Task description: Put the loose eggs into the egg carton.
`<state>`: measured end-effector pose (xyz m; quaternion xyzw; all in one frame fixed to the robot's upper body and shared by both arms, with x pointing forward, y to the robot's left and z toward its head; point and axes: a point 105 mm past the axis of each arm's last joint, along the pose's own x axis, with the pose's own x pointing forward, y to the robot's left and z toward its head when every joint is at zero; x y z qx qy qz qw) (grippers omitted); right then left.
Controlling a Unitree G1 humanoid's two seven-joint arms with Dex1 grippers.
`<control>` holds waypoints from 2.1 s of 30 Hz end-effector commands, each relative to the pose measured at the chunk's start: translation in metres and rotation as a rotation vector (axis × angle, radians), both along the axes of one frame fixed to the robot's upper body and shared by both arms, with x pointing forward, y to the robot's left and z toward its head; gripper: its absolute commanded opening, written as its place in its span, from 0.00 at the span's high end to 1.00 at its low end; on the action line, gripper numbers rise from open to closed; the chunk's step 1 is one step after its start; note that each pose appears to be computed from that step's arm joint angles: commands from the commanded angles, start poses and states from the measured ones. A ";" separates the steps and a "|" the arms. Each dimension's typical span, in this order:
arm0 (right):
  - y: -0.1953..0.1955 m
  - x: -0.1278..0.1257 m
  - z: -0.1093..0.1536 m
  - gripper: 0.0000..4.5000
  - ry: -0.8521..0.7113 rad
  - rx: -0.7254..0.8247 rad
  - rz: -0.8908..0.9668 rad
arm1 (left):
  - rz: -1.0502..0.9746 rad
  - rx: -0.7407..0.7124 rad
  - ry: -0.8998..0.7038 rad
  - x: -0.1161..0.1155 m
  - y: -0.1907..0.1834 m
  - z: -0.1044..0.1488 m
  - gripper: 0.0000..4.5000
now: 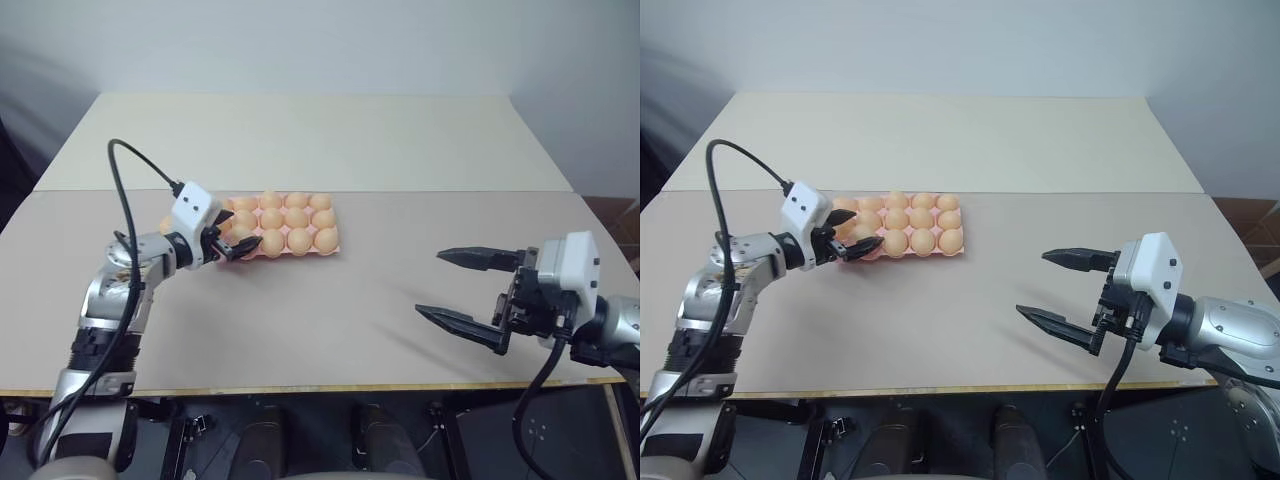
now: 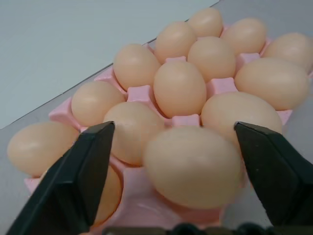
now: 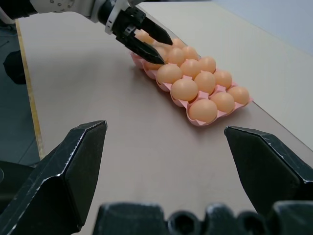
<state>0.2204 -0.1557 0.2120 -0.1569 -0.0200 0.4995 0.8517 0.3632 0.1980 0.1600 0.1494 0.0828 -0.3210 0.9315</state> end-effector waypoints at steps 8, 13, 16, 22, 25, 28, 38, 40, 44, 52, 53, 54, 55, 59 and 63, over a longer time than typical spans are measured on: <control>0.003 0.001 0.018 0.00 -0.079 0.034 0.041 | 0.014 -0.028 -0.168 -0.039 0.036 0.043 0.01; -0.007 0.011 0.017 0.00 -0.068 0.025 0.027 | -0.076 -0.051 -0.149 -0.085 0.049 0.041 0.01; -0.011 0.014 0.013 0.00 -0.054 0.015 0.029 | -0.044 -0.010 -0.133 -0.106 0.062 0.032 0.01; -0.007 0.016 0.015 0.00 -0.051 0.010 0.062 | 0.082 -0.080 -0.134 -0.133 0.074 0.028 0.01; -0.007 0.018 0.015 0.00 -0.049 0.002 0.065 | 0.106 -0.089 -0.125 -0.138 0.071 0.024 0.01; -0.006 0.019 0.017 0.00 -0.050 0.000 0.072 | 0.128 -0.100 -0.132 -0.136 0.070 0.024 0.01; 0.000 0.021 0.020 0.00 -0.066 0.004 0.076 | 0.451 -0.153 -0.075 -0.060 0.091 0.023 0.01; 0.001 0.020 0.019 0.00 -0.068 0.005 0.071 | 0.527 -0.141 -0.068 -0.039 0.099 0.021 0.01; 0.001 0.017 0.019 0.00 -0.069 0.006 0.063 | 0.622 -0.129 -0.033 -0.011 0.113 0.016 0.01; -0.001 0.012 0.020 0.00 -0.068 -0.004 0.045 | 0.674 -0.084 0.081 0.031 0.119 -0.007 0.01; -0.002 0.012 0.020 0.00 -0.069 -0.005 0.043 | 0.666 -0.070 0.100 0.035 0.117 -0.012 0.01; -0.002 0.011 0.020 0.00 -0.070 -0.008 0.041 | 0.654 -0.056 0.117 0.039 0.115 -0.017 0.01; -0.003 0.011 0.021 0.00 -0.071 -0.010 0.042 | 0.654 -0.049 0.127 0.043 0.114 -0.020 0.01; -0.004 0.012 0.022 0.00 -0.074 -0.015 0.040 | 0.633 -0.055 0.155 0.056 0.103 -0.030 0.15; -0.006 0.011 0.023 0.00 -0.076 -0.014 0.034 | 0.609 -0.048 0.160 0.060 0.098 -0.035 0.41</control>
